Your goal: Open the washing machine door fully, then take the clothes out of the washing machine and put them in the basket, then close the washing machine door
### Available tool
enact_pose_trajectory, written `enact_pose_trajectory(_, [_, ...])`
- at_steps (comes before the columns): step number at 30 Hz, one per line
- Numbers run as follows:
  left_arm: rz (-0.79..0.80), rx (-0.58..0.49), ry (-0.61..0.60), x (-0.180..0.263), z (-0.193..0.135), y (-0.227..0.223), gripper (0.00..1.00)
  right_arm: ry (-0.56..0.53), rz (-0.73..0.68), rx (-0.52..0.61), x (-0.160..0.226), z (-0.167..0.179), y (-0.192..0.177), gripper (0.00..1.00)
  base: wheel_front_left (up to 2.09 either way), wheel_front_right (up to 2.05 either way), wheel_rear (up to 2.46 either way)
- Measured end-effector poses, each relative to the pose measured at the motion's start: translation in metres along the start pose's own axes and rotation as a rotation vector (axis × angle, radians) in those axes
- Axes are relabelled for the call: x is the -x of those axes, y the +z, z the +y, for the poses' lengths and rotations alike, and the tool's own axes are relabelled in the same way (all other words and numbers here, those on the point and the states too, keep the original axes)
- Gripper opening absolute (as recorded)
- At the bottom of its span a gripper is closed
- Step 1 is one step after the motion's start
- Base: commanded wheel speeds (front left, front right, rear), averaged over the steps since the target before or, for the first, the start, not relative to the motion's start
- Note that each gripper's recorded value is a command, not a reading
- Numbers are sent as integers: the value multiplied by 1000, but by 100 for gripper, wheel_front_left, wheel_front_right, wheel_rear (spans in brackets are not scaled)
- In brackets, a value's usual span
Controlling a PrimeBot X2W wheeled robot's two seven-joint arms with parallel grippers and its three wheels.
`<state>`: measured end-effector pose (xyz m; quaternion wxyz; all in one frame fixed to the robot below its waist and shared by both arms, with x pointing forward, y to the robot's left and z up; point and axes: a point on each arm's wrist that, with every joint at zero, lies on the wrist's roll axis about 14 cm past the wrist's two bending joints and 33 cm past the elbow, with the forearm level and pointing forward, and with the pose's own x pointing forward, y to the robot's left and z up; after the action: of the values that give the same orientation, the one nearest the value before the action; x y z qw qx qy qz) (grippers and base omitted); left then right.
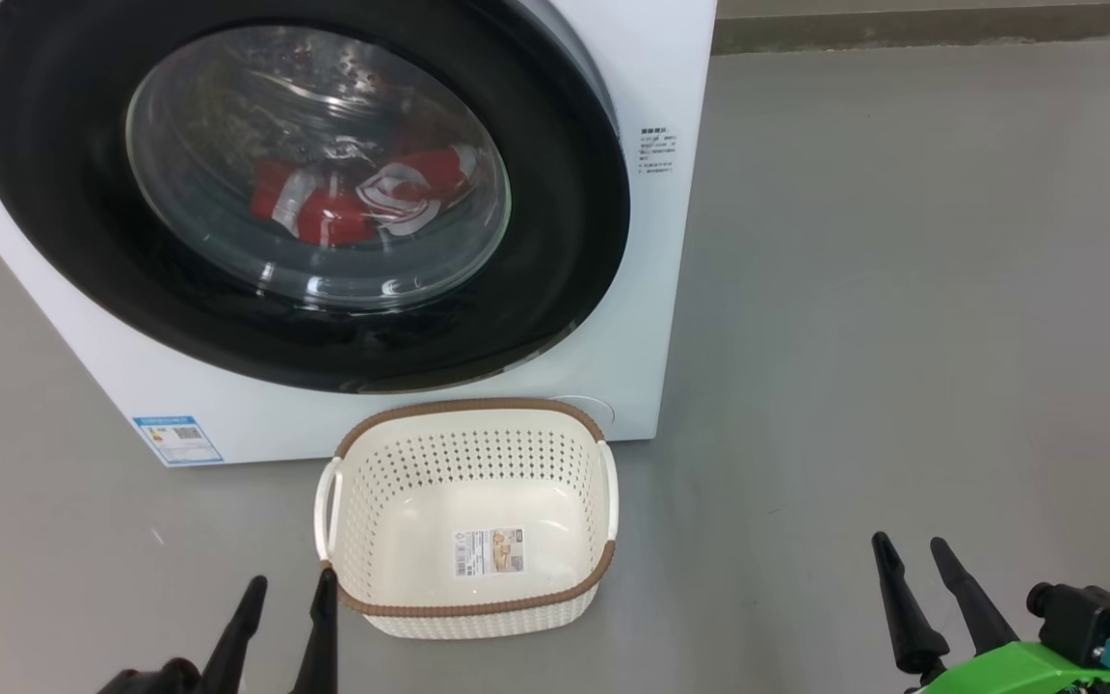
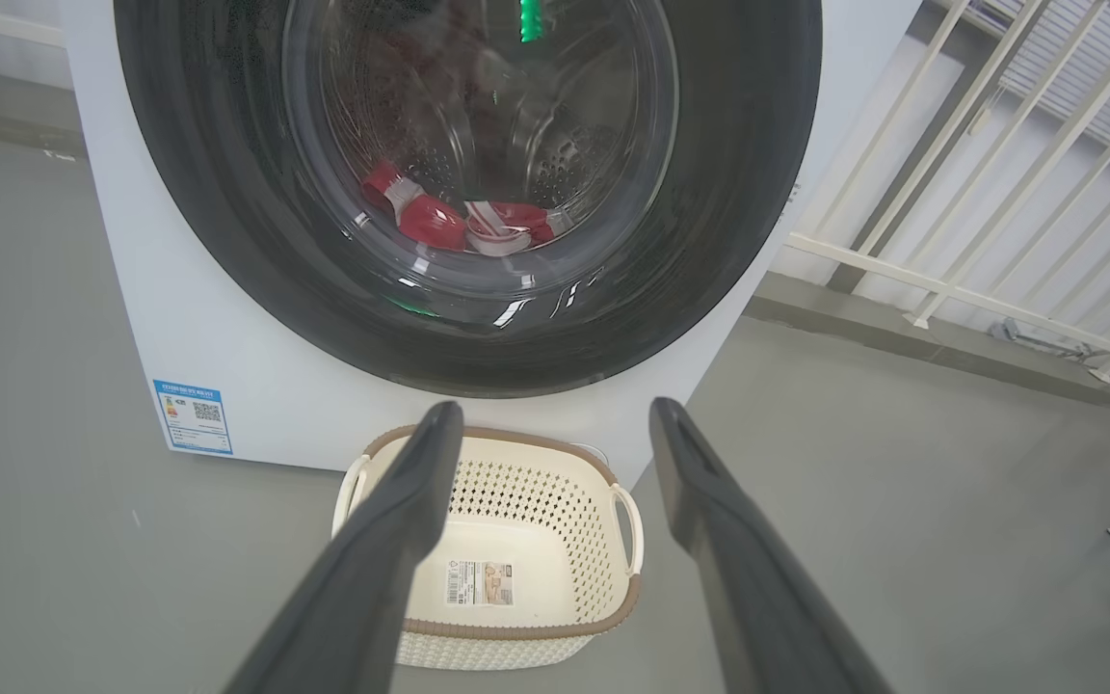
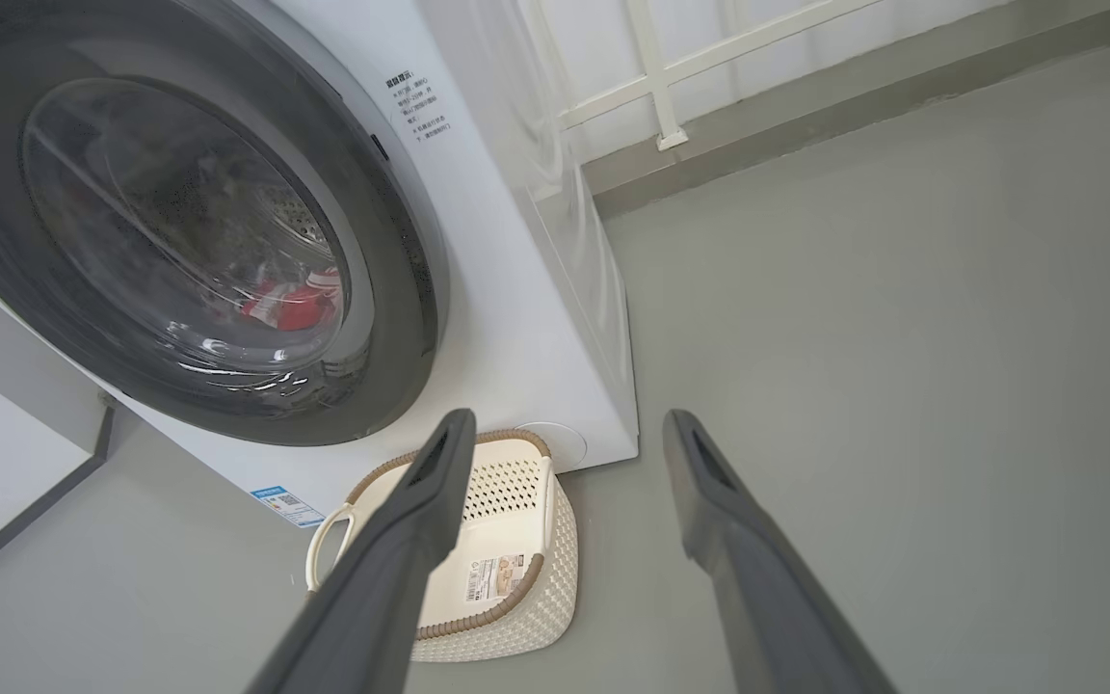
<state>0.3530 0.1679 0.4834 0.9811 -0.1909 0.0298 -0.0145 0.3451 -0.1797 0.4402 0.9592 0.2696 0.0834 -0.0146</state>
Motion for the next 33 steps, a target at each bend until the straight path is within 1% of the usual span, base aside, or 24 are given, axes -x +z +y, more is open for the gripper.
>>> enact_pose_trajectory(8, [-15,-101,-15,3,-3,1,100,8,2,102,3,-1,-3,100,0,0,0])
enact_pose_trajectory(21, [-58,-281,-68,6,-16,7,100,26,-31,258,5,0,4,100,0,0,0])
enact_pose_trajectory(28, [-73,-333,-87,6,-19,8,100,31,-36,341,10,-1,3,100,0,0,0])
enact_pose_trajectory(33, [-46,-335,-65,9,-10,-2,100,32,-39,394,12,-3,4,100,0,0,0])
